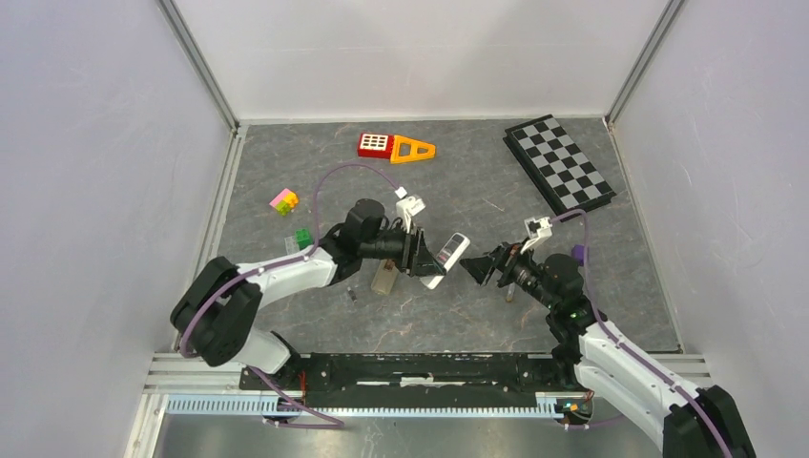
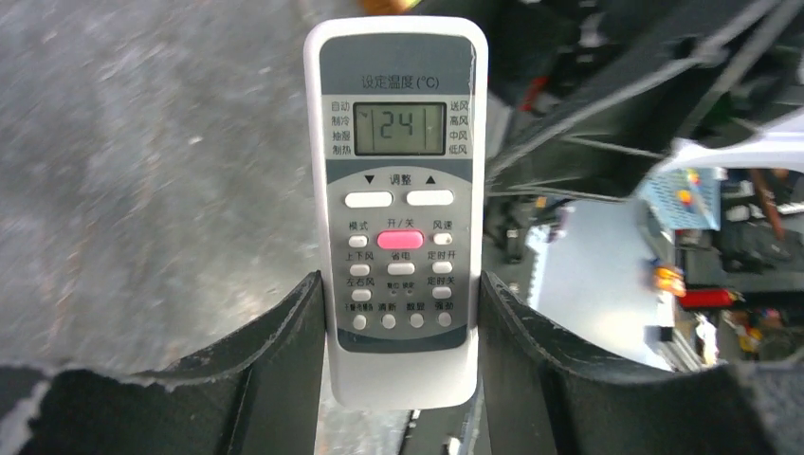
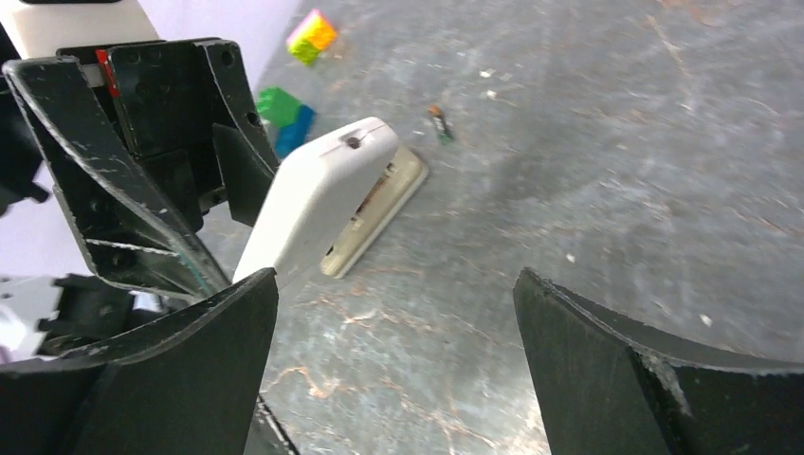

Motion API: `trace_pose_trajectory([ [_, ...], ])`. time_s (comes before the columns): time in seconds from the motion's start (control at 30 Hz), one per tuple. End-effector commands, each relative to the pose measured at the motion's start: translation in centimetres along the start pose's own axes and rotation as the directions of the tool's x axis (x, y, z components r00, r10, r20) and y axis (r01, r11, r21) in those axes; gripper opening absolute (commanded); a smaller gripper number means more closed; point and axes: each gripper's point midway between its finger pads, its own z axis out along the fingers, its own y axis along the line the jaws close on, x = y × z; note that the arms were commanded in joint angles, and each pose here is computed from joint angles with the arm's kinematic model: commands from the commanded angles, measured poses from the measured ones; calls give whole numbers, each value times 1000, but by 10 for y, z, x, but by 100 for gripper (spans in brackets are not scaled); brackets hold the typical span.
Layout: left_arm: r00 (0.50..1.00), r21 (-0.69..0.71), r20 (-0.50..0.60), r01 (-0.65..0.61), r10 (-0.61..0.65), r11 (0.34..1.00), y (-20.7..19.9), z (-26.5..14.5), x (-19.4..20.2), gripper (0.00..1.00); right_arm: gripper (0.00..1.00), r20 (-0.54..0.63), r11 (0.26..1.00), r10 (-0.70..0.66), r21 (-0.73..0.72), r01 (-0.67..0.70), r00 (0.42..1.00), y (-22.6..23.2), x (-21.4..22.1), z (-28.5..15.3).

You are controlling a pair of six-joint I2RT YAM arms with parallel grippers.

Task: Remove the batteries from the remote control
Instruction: Pick up the remote control from the center of the board.

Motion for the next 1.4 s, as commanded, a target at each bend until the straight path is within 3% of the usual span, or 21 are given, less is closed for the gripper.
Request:
trace_pose_trajectory([
  [0.0, 994, 266, 113, -37, 7, 963, -66, -20, -33, 27, 98, 114, 968, -28, -244, 55, 993, 56, -38, -1],
  [0.2, 985, 376, 168, -37, -29, 926, -92, -30, -49, 27, 98, 137, 914, -42, -395, 93, 990, 90, -51, -5],
  [0.5, 955, 499, 269, -30, -122, 866, -102, -49, -79, 24, 98, 261, 882, -15, -452, 136, 965, 116, -82, -28],
  [0.7, 955, 499, 279, -56, -99, 865, -107, -52, -81, 23, 98, 300, 872, 42, -477, 112, 953, 134, -109, -33],
  [0.87, 961, 508, 270, -85, -65, 857, -114, -55, -81, 23, 98, 223, 862, 62, -503, 60, 973, 136, -102, -20],
  [1.03, 963, 541, 261, -91, -64, 836, -122, -57, -79, 22, 98, 227, 852, 66, -520, 64, 972, 145, -109, -14],
  [1.23, 960, 577, 272, -104, -70, 810, -130, -60, -81, 22, 98, 136, 837, 63, -547, 22, 989, 151, -87, -1],
  [1.3, 959, 575, 275, -111, -64, 811, -129, -60, -81, 22, 93, 121, 827, 61, -561, 18, 991, 158, -84, -1],
  [1.37, 960, 567, 275, -112, -60, 816, -128, -59, -81, 25, 83, 111, 823, 55, -567, 18, 992, 160, -79, -1],
])
